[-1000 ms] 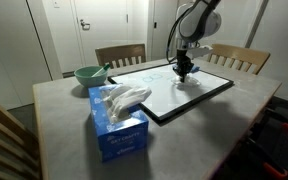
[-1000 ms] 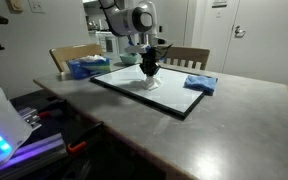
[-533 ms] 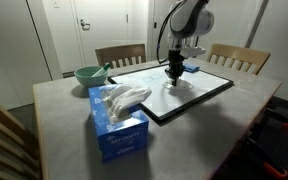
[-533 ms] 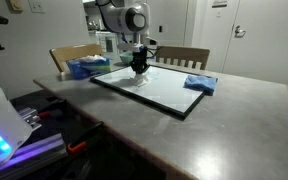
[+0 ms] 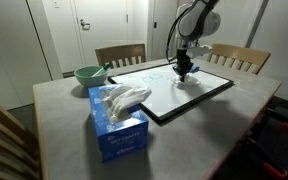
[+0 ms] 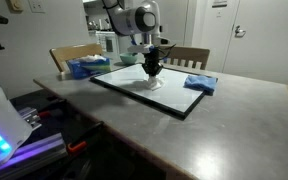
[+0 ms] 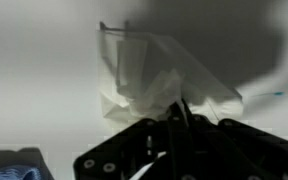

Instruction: Pick up the wipe and rub the white board

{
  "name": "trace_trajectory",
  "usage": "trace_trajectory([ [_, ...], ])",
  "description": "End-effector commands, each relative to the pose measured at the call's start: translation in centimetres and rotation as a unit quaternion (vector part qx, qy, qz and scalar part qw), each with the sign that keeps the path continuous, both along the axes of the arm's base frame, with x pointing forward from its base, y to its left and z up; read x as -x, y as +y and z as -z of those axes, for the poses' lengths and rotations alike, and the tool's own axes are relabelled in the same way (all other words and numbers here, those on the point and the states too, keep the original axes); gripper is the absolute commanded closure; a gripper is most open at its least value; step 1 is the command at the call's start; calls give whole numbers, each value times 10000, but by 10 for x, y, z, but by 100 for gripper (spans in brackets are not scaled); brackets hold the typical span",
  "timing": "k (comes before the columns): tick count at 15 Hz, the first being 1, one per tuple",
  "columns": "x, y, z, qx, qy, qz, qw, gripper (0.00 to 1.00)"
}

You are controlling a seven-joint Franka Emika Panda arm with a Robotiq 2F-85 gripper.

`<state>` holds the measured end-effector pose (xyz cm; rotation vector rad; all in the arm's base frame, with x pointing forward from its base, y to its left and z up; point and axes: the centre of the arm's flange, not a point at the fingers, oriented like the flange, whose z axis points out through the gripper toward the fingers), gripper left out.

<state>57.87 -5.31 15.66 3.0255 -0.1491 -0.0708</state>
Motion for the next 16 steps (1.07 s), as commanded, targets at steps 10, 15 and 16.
trace_trajectory([
  [10, -2, 57, 12, -1203, 482, -229, 9913, 100],
  [15, 0, 17, 28, -532, 188, 116, 9983, 100],
  [16, -2, 4, 28, -447, 20, 309, 9985, 100],
])
